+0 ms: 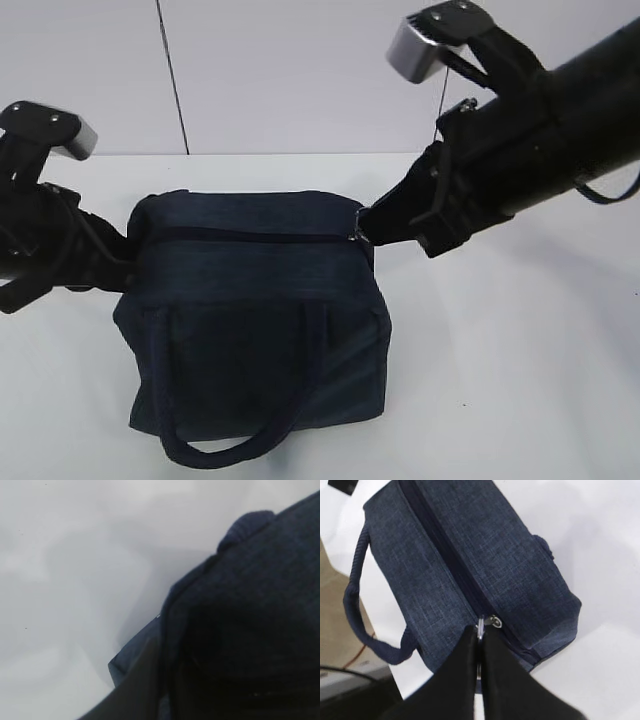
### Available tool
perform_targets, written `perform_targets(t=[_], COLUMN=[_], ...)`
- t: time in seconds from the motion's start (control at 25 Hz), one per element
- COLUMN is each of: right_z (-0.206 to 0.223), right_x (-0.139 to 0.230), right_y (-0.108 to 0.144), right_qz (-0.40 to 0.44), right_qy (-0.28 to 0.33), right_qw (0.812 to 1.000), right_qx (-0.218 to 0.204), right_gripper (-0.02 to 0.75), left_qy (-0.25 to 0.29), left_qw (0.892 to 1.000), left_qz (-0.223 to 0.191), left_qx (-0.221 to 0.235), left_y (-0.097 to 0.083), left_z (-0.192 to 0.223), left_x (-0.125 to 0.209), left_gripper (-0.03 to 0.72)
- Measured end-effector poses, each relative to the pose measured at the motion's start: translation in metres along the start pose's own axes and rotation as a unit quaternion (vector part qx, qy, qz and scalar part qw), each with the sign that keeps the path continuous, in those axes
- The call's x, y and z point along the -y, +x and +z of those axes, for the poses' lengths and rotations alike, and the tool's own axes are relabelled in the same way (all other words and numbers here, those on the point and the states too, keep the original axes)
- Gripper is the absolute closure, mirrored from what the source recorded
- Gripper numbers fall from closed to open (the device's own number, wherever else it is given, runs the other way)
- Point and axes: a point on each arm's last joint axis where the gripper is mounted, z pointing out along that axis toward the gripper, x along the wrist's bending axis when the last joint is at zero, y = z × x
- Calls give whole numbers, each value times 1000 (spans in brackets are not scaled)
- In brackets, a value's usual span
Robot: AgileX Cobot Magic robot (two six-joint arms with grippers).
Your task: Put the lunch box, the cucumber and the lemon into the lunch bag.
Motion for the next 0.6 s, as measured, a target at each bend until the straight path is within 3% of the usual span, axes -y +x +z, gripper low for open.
perform_targets(t=[0.36, 0.6], right_z=[-2, 5], right_x=[30, 43], right_y=[7, 6], right_qz=[75, 129], right_qy=[-93, -140], right_qw=[991, 979], right_qx=[63, 71], right_gripper=[730, 730], left_qy=[6, 28], left_qw=[1000, 999], left_qz=[7, 2], left_qx=[18, 23], left_y=[-2, 0], left_z=[3, 14], left_x=[-5, 1], left_gripper=[692, 692])
